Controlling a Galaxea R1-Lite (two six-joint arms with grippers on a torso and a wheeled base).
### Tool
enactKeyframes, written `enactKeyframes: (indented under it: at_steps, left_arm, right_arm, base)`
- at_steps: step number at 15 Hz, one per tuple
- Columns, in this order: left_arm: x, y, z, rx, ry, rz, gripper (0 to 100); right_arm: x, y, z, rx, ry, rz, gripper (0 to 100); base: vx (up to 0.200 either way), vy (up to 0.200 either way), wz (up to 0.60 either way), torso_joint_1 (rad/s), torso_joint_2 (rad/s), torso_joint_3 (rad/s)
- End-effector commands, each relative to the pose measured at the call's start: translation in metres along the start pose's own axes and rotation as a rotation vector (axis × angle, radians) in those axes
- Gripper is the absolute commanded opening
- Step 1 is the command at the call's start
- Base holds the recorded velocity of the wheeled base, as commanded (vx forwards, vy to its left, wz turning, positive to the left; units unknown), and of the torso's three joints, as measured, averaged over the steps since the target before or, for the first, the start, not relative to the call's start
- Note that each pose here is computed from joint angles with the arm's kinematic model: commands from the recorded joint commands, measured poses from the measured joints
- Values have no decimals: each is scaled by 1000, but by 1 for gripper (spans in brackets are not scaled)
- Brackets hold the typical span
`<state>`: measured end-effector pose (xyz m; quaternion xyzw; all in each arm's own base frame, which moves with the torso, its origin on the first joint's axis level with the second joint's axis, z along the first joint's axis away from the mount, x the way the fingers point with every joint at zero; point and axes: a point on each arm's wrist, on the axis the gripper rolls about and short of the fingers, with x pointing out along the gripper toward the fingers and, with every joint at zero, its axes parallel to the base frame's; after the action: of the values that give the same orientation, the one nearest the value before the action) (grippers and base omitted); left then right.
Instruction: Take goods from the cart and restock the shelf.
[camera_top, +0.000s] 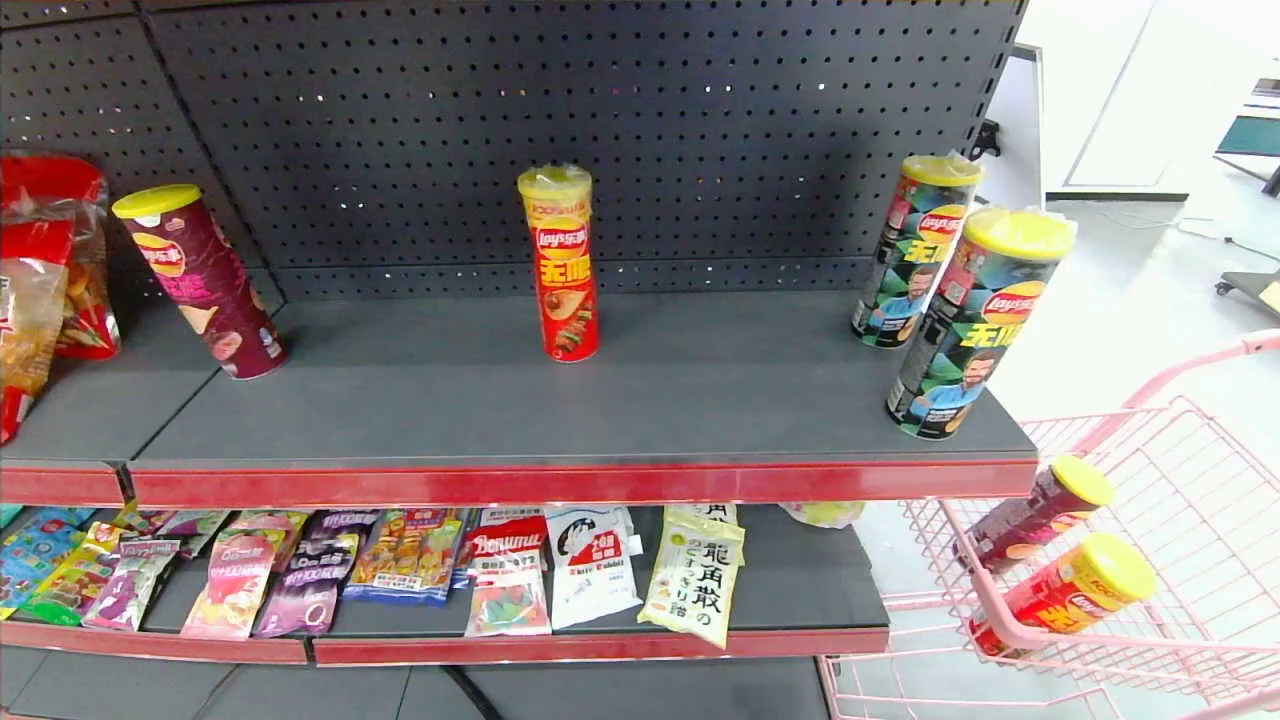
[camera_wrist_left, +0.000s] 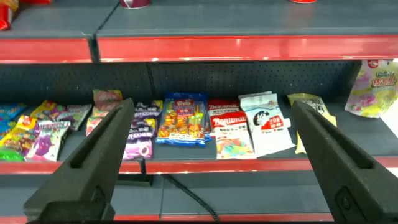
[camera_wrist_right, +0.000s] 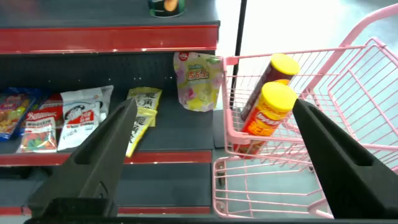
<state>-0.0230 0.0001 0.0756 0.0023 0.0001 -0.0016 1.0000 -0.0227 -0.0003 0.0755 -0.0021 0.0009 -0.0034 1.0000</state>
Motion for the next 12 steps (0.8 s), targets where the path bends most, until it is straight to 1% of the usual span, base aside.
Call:
enactKeyframes:
  at_steps: [1, 6, 12]
  left_arm:
    - [0, 0, 1, 0, -2, 0, 100]
    - [0, 0, 0, 0, 0, 2, 100]
    - [0, 0, 0, 0, 1, 2, 100]
  right_arm:
    - [0, 0, 0, 0, 0, -1, 100]
    - [0, 0, 0, 1, 0, -2, 100]
    - [0, 0, 0, 1, 0, -5, 100]
  base:
    - [0, -200, 0, 2, -2, -2]
    - [0, -200, 0, 1, 0, 3]
    - [0, 0, -600, 2, 5, 3]
